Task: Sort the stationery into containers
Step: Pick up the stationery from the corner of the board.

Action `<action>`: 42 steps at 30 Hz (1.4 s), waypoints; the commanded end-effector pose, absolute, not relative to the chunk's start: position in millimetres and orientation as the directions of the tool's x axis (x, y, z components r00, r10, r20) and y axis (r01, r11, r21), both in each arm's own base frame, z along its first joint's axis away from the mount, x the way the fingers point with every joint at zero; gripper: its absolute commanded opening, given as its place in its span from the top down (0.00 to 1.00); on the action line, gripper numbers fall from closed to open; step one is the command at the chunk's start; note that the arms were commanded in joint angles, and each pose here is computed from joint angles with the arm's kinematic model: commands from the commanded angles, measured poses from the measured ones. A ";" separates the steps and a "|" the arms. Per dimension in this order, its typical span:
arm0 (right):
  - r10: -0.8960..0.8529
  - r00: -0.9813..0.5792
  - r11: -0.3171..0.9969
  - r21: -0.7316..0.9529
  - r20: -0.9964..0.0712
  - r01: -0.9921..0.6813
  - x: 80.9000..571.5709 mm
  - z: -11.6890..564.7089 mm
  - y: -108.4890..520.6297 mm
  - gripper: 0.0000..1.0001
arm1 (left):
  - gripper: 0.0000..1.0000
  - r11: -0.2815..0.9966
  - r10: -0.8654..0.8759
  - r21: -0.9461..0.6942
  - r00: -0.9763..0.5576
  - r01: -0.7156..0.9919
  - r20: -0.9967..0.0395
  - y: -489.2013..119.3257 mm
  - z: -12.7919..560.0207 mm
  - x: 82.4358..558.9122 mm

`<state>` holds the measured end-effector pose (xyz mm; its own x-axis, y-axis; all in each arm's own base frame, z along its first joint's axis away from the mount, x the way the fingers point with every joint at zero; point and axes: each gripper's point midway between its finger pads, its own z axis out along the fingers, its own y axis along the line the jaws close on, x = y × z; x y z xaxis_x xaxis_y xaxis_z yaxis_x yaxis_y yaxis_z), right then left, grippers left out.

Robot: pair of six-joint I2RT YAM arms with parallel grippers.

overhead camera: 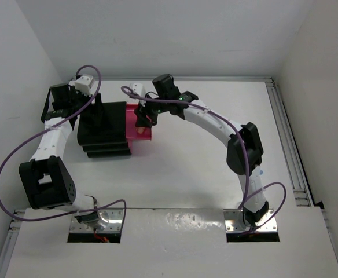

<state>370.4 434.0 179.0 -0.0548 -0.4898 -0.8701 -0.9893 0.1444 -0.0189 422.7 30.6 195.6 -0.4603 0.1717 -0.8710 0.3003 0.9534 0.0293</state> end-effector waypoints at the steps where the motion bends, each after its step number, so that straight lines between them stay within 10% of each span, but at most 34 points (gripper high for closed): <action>1: -0.352 -0.024 0.243 -0.066 -0.936 -0.968 387.3 266.6 415.4 0.45 | 0.22 0.957 0.097 -0.169 -0.808 0.236 -0.582 20.0 92.3 346.2; 10: -0.597 -0.167 0.403 -0.113 -0.785 -0.908 410.5 225.0 229.1 0.52 | 0.22 0.955 0.097 -0.175 -0.808 0.241 -0.581 18.1 90.8 343.3; 16: -0.634 -0.619 0.661 0.090 -0.464 -0.745 332.6 133.0 89.4 0.54 | 0.22 0.955 0.092 -0.177 -0.802 0.240 -0.590 17.0 93.8 344.5; 21: -0.673 -0.658 0.685 0.052 -0.338 -0.727 265.8 89.2 22.0 0.53 | 0.22 0.955 0.089 -0.179 -0.805 0.236 -0.587 16.2 94.7 344.3; 28: -0.067 -0.998 0.975 0.211 0.005 -0.065 200.1 86.6 -25.9 0.63 | 0.22 0.957 0.087 -0.174 -0.805 0.231 -0.587 17.5 97.0 346.2; 31: 0.247 -0.965 0.932 0.251 0.090 0.262 201.3 97.0 -10.5 0.64 | 0.21 0.957 0.065 -0.196 -0.813 0.216 -0.579 15.1 92.1 344.9; 42: 0.655 -0.731 0.751 -0.061 0.191 0.657 183.3 54.5 -24.1 0.50 | 0.22 0.958 0.066 -0.193 -0.819 0.211 -0.570 16.7 92.5 347.5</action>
